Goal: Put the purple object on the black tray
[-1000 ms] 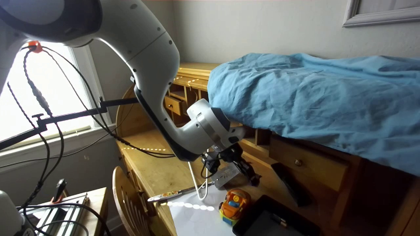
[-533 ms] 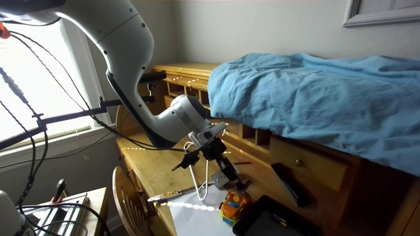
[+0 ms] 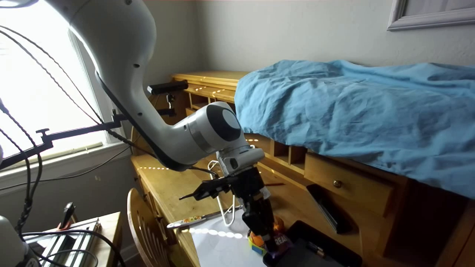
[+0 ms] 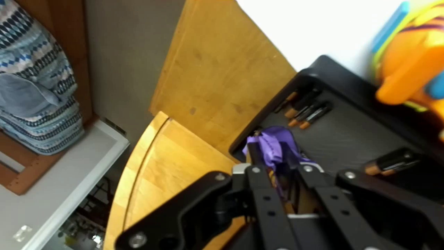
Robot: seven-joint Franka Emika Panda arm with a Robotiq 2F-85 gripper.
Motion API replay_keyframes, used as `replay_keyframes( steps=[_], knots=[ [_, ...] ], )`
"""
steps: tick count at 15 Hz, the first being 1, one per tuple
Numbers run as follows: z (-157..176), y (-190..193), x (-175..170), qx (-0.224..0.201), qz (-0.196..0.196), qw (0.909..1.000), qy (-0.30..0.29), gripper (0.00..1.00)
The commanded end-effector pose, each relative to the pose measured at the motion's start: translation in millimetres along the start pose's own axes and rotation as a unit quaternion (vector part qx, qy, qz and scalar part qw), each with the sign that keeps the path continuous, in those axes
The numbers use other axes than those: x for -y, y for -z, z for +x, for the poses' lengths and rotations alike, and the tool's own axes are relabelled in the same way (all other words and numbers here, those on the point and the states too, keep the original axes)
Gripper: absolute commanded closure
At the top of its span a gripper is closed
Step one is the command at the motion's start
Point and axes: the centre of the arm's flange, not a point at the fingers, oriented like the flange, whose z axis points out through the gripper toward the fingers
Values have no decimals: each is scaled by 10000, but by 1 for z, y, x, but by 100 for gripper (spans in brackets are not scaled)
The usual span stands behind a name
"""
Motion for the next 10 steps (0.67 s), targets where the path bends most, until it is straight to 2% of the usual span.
replay_keyframes(
  steps=[1,5,8,10],
  knots=[
    [43,-18,-28,410,60,9991,-92,96],
    [80,-33,-18,428,475,9975,296,96],
    [93,-35,0,436,772,9946,539,96],
    [93,-31,8,510,936,9923,627,58]
  ],
)
